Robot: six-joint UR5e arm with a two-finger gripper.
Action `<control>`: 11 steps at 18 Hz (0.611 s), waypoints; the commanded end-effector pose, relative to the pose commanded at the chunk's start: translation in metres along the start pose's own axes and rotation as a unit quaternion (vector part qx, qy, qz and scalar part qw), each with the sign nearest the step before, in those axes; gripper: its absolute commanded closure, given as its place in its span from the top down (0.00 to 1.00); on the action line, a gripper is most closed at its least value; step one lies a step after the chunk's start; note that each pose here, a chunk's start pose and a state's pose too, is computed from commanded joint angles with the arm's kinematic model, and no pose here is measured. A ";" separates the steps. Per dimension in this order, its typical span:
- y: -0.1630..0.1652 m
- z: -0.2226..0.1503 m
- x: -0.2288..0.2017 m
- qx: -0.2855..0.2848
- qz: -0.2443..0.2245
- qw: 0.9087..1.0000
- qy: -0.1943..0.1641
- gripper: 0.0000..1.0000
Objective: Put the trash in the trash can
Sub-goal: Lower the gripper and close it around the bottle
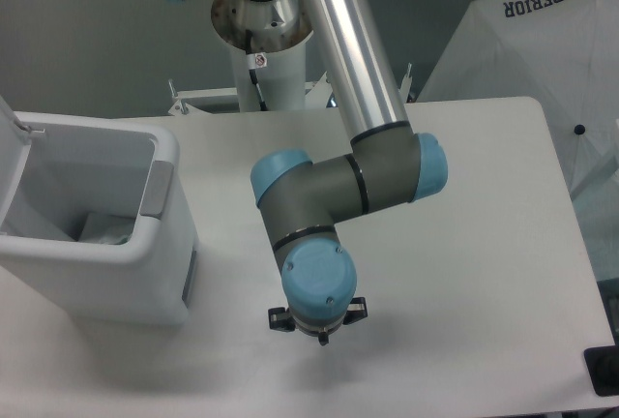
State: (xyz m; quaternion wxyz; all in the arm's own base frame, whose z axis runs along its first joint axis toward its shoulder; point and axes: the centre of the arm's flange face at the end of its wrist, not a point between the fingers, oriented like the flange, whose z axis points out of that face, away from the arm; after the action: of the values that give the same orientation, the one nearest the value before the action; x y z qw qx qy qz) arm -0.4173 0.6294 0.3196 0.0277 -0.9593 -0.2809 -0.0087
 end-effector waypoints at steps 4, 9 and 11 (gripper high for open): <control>0.000 -0.074 -0.015 0.104 -0.003 0.993 0.061 0.06; 0.009 -0.155 -0.024 0.224 0.007 0.964 0.141 0.06; 0.012 -0.178 -0.029 0.262 0.015 0.948 0.178 0.06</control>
State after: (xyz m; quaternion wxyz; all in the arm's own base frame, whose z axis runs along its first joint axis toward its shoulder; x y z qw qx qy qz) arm -0.4351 0.5935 0.4954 0.3282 -0.9052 -0.2489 -0.1049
